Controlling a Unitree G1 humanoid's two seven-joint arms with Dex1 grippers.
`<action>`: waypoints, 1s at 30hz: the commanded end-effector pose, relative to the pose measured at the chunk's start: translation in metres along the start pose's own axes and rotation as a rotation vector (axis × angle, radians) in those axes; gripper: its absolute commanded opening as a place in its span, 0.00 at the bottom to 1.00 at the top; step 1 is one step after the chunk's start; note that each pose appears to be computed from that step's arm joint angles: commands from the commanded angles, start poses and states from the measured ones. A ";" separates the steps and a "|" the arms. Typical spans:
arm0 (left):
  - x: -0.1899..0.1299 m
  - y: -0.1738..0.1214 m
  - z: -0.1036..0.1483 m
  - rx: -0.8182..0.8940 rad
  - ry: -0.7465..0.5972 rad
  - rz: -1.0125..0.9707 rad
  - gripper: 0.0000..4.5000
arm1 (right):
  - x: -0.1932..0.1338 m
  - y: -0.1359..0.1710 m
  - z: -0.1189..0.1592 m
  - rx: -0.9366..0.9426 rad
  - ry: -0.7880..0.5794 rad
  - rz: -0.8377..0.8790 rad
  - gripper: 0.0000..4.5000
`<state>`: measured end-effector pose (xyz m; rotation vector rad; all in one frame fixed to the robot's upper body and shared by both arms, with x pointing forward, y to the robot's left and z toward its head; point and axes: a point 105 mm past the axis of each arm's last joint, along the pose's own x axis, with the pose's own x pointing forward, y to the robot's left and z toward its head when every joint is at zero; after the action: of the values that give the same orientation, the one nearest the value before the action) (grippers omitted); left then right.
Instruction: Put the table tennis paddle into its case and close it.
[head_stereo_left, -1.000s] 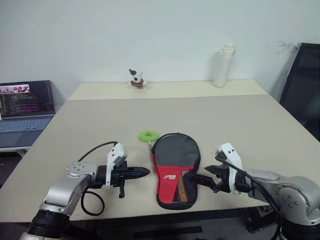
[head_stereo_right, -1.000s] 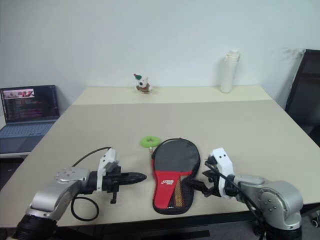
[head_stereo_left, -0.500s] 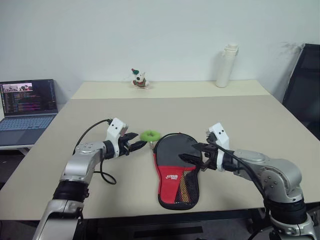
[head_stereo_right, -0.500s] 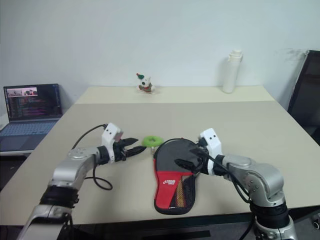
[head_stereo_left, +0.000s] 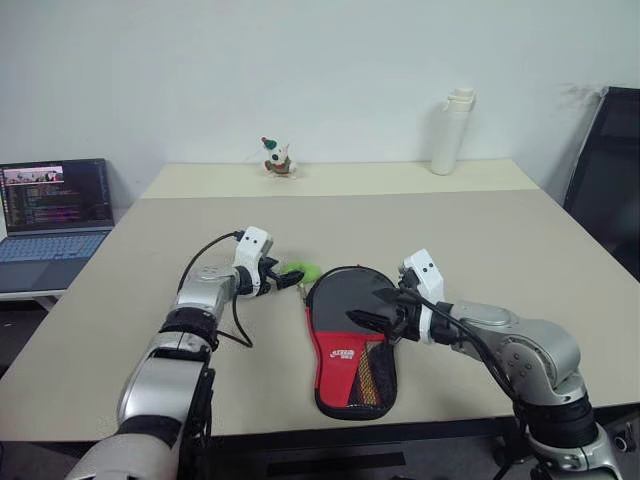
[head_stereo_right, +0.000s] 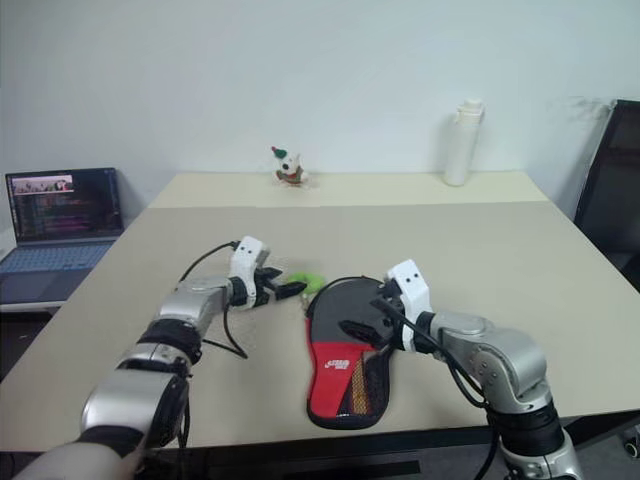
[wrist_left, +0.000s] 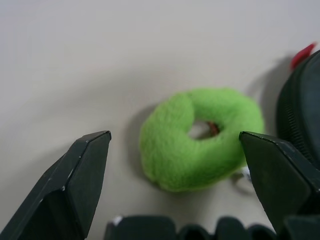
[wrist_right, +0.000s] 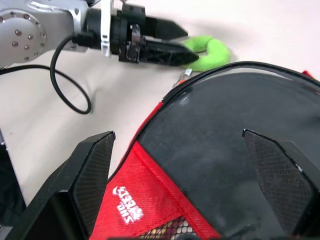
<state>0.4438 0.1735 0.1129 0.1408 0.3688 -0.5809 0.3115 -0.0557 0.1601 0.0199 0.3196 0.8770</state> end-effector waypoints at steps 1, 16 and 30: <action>0.005 -0.006 0.002 0.056 0.011 -0.025 1.00 | -0.001 0.003 0.008 -0.027 -0.037 -0.003 1.00; 0.007 -0.013 -0.016 0.011 0.017 -0.059 0.21 | 0.028 0.013 0.017 -0.105 -0.083 0.023 1.00; 0.006 -0.019 -0.024 0.005 0.019 -0.087 0.01 | 0.078 -0.024 -0.056 -0.145 0.092 -0.127 1.00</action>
<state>0.4355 0.1556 0.0993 0.1185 0.3479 -0.6688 0.3573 -0.0067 0.0974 -0.1506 0.2996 0.8216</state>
